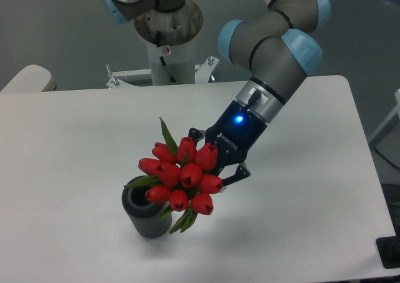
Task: Insert the flowers into the vase
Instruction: 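Lift the red tulip bouquet up out of the grey vase with the gripper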
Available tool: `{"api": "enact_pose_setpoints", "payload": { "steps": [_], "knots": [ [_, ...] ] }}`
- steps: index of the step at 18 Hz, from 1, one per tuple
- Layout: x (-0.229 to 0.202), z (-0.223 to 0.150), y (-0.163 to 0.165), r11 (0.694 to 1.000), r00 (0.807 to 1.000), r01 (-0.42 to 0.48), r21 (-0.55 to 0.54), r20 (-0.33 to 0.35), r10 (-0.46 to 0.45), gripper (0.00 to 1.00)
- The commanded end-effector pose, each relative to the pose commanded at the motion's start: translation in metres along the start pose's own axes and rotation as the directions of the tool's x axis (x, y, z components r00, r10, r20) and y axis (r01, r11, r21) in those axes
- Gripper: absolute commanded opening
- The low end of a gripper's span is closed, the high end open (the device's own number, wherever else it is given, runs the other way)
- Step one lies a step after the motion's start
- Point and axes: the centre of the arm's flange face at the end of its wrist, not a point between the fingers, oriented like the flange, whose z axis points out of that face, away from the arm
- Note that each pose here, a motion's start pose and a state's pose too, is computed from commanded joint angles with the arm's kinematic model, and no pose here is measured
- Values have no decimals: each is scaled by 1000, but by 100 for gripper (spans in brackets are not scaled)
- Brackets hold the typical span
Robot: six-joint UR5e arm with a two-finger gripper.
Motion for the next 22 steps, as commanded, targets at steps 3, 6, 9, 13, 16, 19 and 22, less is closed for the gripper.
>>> {"api": "enact_pose_setpoints", "payload": {
  "steps": [3, 6, 9, 13, 16, 19, 22],
  "knots": [
    [3, 3, 3, 1000, 1000, -21, 5, 7, 21, 21],
    [6, 5, 5, 1000, 1000, -19, 4, 3, 19, 22],
    [5, 5, 1, 1000, 1000, -23, 4, 6, 23, 22],
    [8, 13, -7, 999, 999, -41, 9, -3, 41, 22],
    [7, 11, -6, 999, 999, -34, 9, -1, 34, 22],
    [6, 8, -6, 999, 999, -34, 22, 0, 34, 21],
    [4, 7, -10, 999, 999, -42, 28, 2, 42, 21]
  ]
}}
